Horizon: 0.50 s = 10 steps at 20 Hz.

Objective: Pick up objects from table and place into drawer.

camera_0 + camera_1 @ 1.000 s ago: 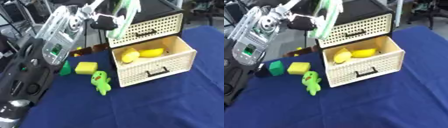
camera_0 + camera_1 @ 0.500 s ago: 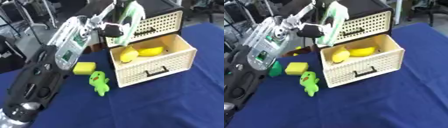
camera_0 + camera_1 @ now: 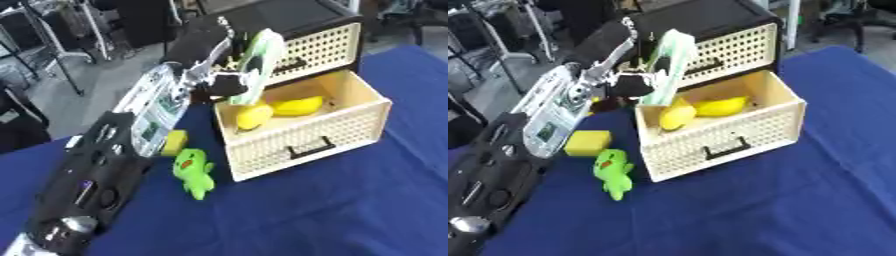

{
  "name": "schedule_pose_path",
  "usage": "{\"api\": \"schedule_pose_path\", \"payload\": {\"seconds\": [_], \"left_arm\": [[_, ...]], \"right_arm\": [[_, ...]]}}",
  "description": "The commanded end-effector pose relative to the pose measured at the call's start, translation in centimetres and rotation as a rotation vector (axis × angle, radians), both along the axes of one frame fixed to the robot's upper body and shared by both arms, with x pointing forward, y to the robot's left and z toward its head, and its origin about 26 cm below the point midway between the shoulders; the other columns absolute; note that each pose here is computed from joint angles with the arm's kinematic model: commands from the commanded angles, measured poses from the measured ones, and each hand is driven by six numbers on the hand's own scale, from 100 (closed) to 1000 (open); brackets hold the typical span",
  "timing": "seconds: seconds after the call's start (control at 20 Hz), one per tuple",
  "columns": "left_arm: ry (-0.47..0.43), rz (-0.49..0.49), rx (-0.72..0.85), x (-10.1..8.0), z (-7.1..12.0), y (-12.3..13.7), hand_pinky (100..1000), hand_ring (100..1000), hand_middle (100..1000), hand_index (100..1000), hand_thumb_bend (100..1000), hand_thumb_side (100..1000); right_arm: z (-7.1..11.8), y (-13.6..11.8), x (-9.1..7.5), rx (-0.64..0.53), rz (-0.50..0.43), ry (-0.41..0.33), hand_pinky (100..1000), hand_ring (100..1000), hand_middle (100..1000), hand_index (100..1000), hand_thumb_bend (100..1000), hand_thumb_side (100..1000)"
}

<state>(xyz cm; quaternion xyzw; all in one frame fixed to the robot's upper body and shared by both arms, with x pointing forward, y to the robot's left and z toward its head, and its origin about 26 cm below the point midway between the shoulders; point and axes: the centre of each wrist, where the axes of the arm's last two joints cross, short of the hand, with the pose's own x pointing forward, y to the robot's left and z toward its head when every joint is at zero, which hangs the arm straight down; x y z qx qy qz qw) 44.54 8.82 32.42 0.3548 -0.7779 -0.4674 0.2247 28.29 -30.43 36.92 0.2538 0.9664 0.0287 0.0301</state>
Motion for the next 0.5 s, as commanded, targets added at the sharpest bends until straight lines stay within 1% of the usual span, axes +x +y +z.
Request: {"api": "schedule_pose_path", "payload": {"seconds": [0.05,0.2,0.3,0.35,0.4,0.5], "left_arm": [[-0.069,0.018,0.004,0.3,0.8,0.8,226,469,479,628,304,329],[-0.155,0.044,0.042,0.4,1.0,1.0,284,504,504,634,337,319],[-0.212,0.071,0.086,0.5,0.8,1.1,328,529,526,642,361,323],[-0.231,0.084,0.107,0.7,0.5,1.2,337,536,537,659,391,335],[-0.240,0.096,0.125,0.9,0.2,1.3,345,543,549,678,434,353],[-0.238,0.110,0.152,1.3,-0.4,1.5,385,577,599,769,609,445]], "right_arm": [[0.8,0.1,-0.5,-0.011,0.010,-0.024,557,647,586,778,100,900],[0.8,0.2,-0.5,-0.009,0.014,-0.023,556,646,585,778,100,899],[0.8,0.2,-0.5,-0.009,0.017,-0.023,556,646,585,778,100,899],[0.8,0.2,-0.5,-0.008,0.017,-0.024,556,646,585,777,100,899],[0.8,0.2,-0.5,-0.008,0.018,-0.024,556,645,585,777,100,899],[0.8,0.1,-0.5,-0.007,0.017,-0.024,555,645,584,777,100,899]]}}
